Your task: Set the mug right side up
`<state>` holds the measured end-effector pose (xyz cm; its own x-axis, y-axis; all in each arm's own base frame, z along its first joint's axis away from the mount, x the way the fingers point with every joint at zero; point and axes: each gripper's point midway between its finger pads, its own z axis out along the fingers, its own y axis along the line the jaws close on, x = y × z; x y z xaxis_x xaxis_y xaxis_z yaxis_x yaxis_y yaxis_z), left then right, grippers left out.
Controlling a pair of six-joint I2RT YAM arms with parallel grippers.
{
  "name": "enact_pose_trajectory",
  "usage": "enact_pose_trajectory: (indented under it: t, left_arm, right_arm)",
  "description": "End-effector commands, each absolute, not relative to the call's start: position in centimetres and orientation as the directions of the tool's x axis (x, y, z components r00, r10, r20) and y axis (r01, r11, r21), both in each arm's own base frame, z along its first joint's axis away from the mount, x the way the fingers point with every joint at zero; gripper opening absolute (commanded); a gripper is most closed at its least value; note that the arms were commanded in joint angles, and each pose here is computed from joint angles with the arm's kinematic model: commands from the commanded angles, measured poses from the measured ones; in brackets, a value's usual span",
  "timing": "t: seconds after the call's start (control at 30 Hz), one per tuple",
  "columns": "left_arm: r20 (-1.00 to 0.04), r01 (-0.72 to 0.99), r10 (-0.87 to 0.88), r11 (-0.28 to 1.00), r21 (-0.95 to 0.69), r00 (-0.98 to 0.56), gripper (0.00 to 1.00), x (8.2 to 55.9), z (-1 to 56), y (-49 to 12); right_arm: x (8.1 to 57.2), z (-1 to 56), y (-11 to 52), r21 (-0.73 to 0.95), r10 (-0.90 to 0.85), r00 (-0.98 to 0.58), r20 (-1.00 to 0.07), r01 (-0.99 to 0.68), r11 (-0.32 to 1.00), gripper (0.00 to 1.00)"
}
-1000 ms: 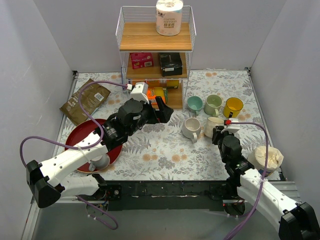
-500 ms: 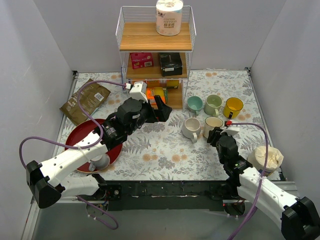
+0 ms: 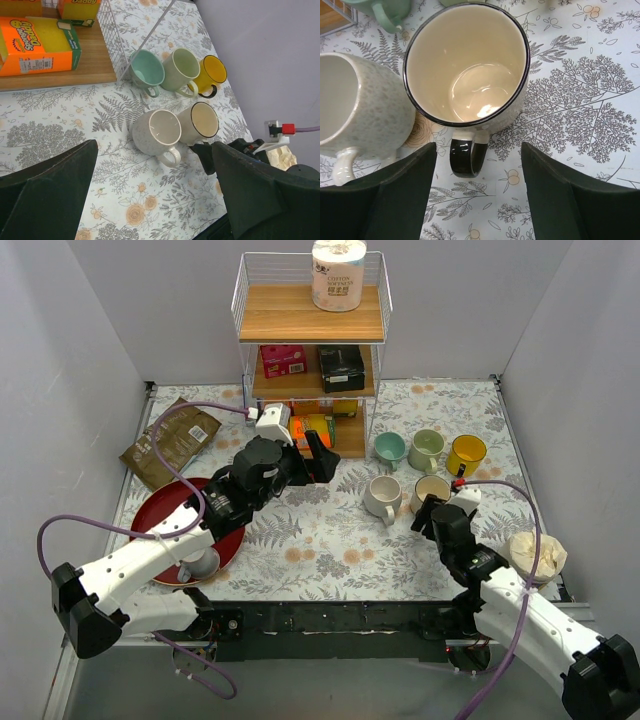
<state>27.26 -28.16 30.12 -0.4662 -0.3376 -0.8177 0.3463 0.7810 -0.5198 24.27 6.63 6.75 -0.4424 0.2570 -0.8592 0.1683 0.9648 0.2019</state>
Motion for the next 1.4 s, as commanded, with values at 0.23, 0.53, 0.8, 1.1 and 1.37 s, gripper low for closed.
enact_pose_trajectory:
  t: [0.23, 0.53, 0.8, 1.1, 1.37]
  left_arm:
    - [-0.817, 0.22, -0.363, 0.841, -0.494, -0.447, 0.98, 27.2, 31.1, -24.4]
    - [-0.724, -0.247, -0.471, 0.882, -0.402, -0.503, 0.98, 25.7, 27.6, -15.0]
    - [-0.597, -0.673, -0.678, 0.681, -0.289, -0.429, 0.98, 20.3, 21.7, -5.8]
    - [-0.565, -0.817, -0.762, 0.521, -0.248, -0.316, 0.98, 18.2, 17.7, -1.6]
    - [-0.624, -0.899, -0.726, 0.43, -0.083, -0.289, 0.98, 18.2, 14.8, 1.6]
  right_arm:
    - [23.3, 14.1, 7.6, 0.287, 0.375, -0.517, -0.769, 0.244, 0.926, 0.97]
    - [26.3, 22.2, 11.1, 0.28, 0.275, -0.564, -0.779, 0.081, 0.957, 0.98]
    - [27.9, 24.3, 14.0, 0.309, 0.227, -0.602, -0.766, -0.035, 0.951, 0.98]
    - [28.1, 22.6, 15.9, 0.325, 0.164, -0.695, -0.7, -0.106, 0.94, 0.98]
    - [27.7, 20.9, 15.9, 0.329, 0.13, -0.742, -0.657, -0.127, 0.936, 0.98]
